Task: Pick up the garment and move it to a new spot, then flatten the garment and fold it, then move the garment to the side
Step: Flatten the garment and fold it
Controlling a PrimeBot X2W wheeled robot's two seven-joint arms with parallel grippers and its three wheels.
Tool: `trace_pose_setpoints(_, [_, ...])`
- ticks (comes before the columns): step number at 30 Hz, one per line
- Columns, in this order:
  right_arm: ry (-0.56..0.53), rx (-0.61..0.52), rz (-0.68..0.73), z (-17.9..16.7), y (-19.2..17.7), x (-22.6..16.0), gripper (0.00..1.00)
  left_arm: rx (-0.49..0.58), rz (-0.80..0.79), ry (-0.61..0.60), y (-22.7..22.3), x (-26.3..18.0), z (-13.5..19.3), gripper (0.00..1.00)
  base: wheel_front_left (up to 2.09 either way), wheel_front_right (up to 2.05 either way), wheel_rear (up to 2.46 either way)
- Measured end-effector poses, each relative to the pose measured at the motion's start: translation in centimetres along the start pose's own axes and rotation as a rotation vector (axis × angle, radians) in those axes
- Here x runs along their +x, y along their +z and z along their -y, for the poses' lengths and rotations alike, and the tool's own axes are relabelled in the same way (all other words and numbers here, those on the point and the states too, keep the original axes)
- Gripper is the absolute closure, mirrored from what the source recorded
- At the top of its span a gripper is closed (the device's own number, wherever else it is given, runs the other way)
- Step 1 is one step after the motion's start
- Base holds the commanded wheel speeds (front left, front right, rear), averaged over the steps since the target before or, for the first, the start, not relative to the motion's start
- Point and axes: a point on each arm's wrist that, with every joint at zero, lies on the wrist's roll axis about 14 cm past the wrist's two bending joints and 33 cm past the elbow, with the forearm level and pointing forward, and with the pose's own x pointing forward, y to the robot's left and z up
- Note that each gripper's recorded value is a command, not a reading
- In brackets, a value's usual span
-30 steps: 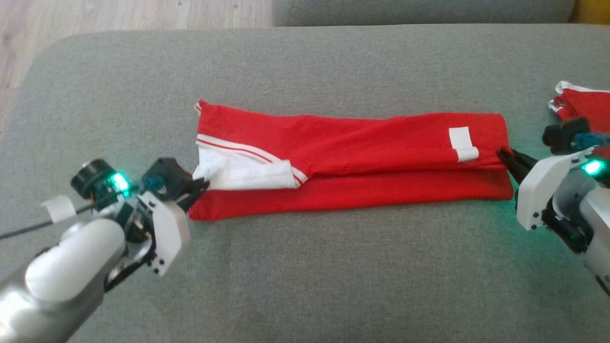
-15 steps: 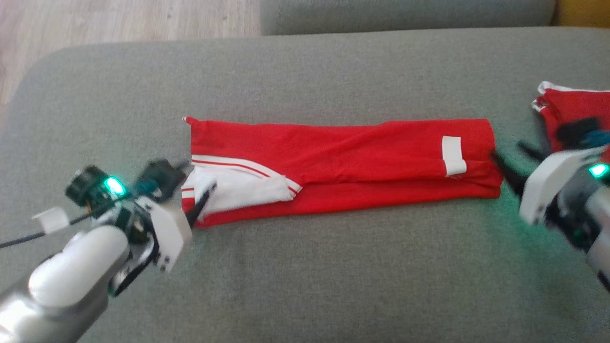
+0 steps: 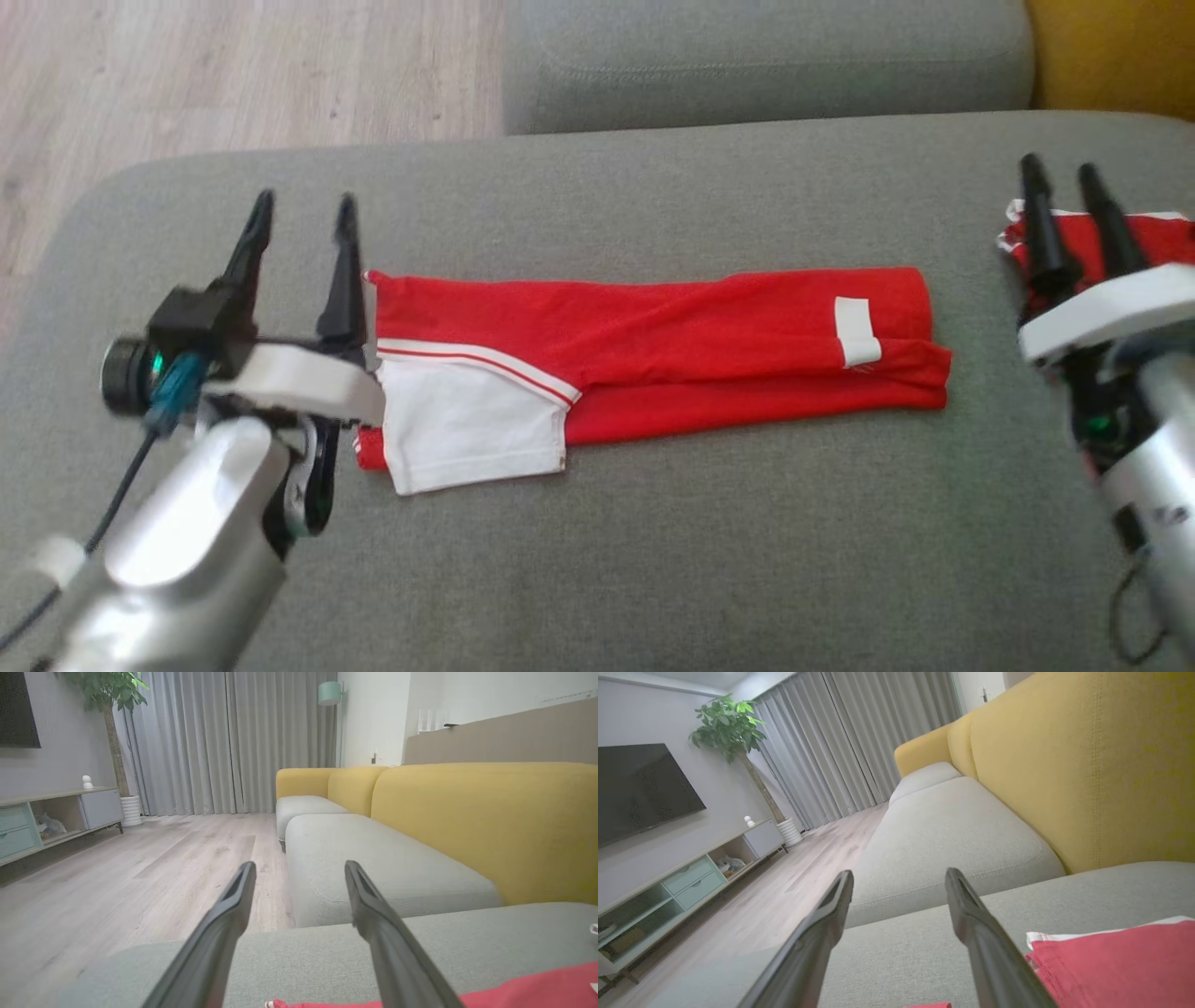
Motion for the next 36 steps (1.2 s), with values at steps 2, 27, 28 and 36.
trace_pose_setpoints(2, [-0.004, 0.018, 0.031, -0.6, -0.1, -0.5, 0.0, -0.042, 0.02, 0.037, 0.3, -0.5, -0.3, 0.0, 0.0, 0.0, 0.0])
trace_pose_setpoints(27, [-0.092, 0.053, 0.009, -3.5, -8.2, -7.1, 0.0, -0.158, -0.104, 0.135, -8.1, -6.9, 0.6, 0.0, 0.0, 0.0, 0.0])
trace_pose_setpoints(28, [-0.097, 0.045, 0.004, -3.3, -8.3, -6.8, 0.0, -0.16, -0.109, 0.133, -8.3, -6.6, 0.6, 0.0, 0.0, 0.0, 0.0])
trace_pose_setpoints(36, [-0.213, 0.008, -0.084, 0.9, -9.9, -2.9, 0.0, -0.16, -0.117, 0.133, -9.0, -4.7, 0.0, 0.0, 0.0, 0.0, 0.0])
